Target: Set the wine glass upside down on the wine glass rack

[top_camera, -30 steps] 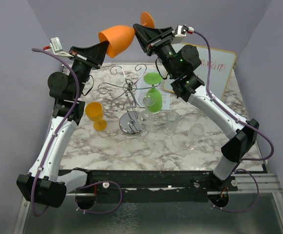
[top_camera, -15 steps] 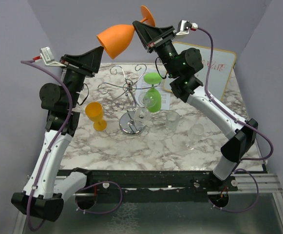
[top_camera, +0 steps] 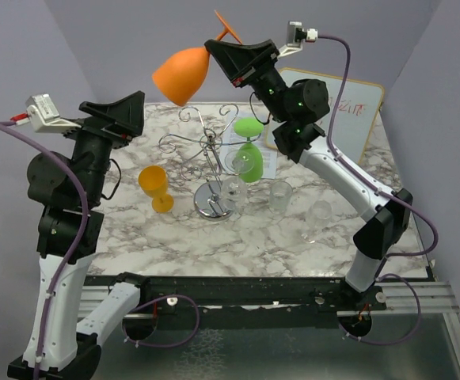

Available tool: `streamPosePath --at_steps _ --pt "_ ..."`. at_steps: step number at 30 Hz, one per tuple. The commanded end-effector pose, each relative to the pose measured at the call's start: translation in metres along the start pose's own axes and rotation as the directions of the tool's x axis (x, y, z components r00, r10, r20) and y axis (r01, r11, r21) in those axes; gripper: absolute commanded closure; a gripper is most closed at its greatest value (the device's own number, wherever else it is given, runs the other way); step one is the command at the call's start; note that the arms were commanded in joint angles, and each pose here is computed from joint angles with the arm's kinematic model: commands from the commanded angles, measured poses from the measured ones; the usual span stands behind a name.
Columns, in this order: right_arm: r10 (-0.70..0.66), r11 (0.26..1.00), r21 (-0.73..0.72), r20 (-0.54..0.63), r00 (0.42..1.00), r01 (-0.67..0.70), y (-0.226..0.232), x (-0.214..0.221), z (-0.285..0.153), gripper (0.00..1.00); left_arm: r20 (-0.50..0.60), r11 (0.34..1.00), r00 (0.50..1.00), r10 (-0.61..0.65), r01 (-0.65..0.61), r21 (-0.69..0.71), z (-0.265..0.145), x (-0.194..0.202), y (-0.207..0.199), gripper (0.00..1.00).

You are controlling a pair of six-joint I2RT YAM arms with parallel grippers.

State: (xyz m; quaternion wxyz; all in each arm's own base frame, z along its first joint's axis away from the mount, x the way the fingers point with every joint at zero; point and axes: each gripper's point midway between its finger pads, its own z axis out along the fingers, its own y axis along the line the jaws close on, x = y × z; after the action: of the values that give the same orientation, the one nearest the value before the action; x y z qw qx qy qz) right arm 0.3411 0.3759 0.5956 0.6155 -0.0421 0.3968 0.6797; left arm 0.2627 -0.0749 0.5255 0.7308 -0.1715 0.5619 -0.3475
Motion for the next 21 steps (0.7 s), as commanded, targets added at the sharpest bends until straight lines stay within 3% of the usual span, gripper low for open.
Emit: streamPosePath --at_steps 1,7,13,21 --pt "-0.167 0.977 -0.144 -0.037 0.985 0.160 0.016 0.012 0.004 0.99 -0.030 0.993 0.998 0.049 -0.046 0.106 -0.013 -0.018 -0.036 0.12" --pt "-0.321 0.931 -0.186 -0.004 0.947 0.315 0.015 0.012 0.006 0.99 -0.107 0.938 0.994 0.008 0.030 0.345 -0.015 -0.025 -0.098 0.11" --pt "-0.487 0.841 -0.235 0.062 0.871 0.487 0.027 0.006 0.006 0.99 -0.183 0.874 0.982 -0.046 0.129 0.469 -0.004 -0.022 -0.130 0.11" --pt "-0.722 0.620 -0.301 0.142 0.677 0.724 0.036 0.016 0.000 0.99 -0.272 0.809 0.958 -0.091 0.230 0.540 0.014 -0.013 -0.148 0.10"
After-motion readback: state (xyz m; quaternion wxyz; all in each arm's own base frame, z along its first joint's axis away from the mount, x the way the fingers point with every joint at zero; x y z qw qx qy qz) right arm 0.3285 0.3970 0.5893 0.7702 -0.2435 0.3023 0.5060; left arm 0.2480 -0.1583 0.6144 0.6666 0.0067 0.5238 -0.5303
